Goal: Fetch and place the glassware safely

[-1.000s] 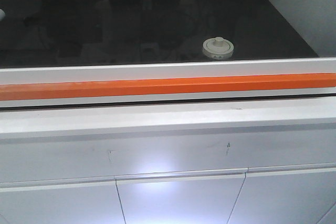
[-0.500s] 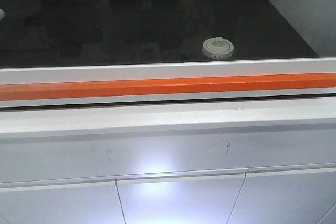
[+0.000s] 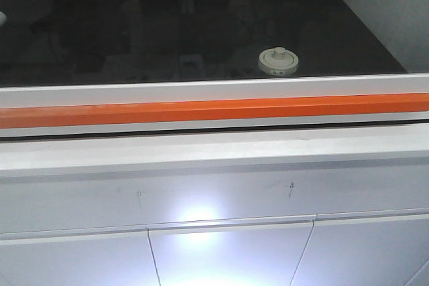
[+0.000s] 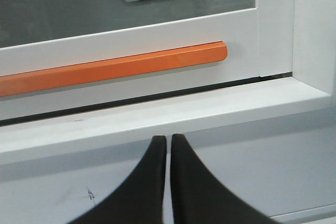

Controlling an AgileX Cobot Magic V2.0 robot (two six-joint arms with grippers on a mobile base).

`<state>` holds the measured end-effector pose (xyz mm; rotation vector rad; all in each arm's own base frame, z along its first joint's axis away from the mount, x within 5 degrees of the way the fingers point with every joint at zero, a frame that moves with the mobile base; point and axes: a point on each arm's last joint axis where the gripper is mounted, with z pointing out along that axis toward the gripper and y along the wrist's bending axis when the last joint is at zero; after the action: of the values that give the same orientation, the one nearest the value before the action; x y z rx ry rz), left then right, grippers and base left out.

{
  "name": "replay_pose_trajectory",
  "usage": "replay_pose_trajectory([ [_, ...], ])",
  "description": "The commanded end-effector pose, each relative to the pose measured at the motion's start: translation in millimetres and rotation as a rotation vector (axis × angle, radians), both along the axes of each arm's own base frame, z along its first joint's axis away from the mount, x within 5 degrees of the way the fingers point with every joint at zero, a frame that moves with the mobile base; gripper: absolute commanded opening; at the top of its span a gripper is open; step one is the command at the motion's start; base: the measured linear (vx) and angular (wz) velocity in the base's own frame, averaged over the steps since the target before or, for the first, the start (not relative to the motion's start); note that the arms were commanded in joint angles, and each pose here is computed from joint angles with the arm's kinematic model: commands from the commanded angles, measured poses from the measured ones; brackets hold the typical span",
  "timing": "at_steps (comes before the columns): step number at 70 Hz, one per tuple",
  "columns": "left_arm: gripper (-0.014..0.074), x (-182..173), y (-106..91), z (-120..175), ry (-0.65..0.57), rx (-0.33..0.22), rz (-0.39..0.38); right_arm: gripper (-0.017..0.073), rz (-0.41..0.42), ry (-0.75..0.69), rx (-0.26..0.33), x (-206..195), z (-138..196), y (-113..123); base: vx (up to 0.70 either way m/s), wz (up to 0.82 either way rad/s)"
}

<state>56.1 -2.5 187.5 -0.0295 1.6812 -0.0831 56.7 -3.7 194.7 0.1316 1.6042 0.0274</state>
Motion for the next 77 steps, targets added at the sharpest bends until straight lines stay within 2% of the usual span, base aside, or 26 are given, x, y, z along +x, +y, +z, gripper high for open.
replay_pose_trajectory([
  [1, 0.0002, 0.7, 0.8, -0.8, -0.071, 0.01, 0.009, -0.0003, -0.001, -0.046, -0.024, 1.5, 0.2, -0.1, 0.0, 0.0],
  [9, 0.0002, 0.8, 0.9, 1.5, -0.095, 0.008, 0.011, -0.0003, -0.001, -0.047, -0.038, 1.5, 0.4, -0.1, 0.0, 0.0],
  [13, 0.0002, 0.7, 1.1, 6.5, -0.151, -0.002, 0.014, -0.0003, -0.001, -0.055, -0.038, 1.5, 1.1, -0.1, 0.0, 0.0],
  [20, 0.0002, -0.6, 1.8, 18.8, -0.275, -0.039, 0.02, -0.0003, 0.002, -0.156, -0.041, 0.9, 10.5, 0.4, 0.0, 0.0],
  [28, 0.0002, -6.1, 2.6, 43.5, -0.453, -0.051, 0.024, -0.0003, 0.008, -0.333, -0.059, -2.8, 29.0, 1.4, 0.0, 0.0],
  [33, 0.0001, -10.5, 2.7, 61.1, -0.51, -0.052, 0.023, -0.0003, 0.009, -0.413, -0.088, -6.9, 46.4, 2.3, 0.0, 0.0],
  [38, -0.0001, -15.0, 2.6, 84.4, -0.539, -0.048, 0.021, -0.0003, 0.005, -0.459, -0.143, -11.5, 70.8, 3.3, 0.0, 0.0],
  [46, -0.0001, -18.8, 2.3, 128.2, -0.562, -0.019, 0.021, -0.0003, -0.004, -0.498, -0.193, -14.3, 116.4, 3.8, 0.0, 0.0],
  [60, -0.0001, -0.9, 1.8, 201.5, -0.579, 0.052, 0.033, -0.0003, -0.005, -0.44, -0.194, 21.5, 187.0, 1.1, 0.0, 0.0],
  [65, -0.0001, 14.2, 1.4, 215.7, -0.551, 0.079, 0.036, -0.0003, -0.003, -0.418, -0.193, 41.6, 205.9, -0.2, 0.0, 0.0],
  [70, -0.0001, 33.1, 1.0, 226.7, -0.504, 0.083, 0.034, -0.0003, -0.001, -0.391, -0.191, 63.7, 219.9, -1.6, 0.0, 0.0],
  [77, 0.0, 62.0, 0.1, 228.4, -0.394, 0.081, 0.026, -0.0003, 0.003, -0.296, -0.183, 94.7, 219.8, -4.0, 0.0, 0.0],
])
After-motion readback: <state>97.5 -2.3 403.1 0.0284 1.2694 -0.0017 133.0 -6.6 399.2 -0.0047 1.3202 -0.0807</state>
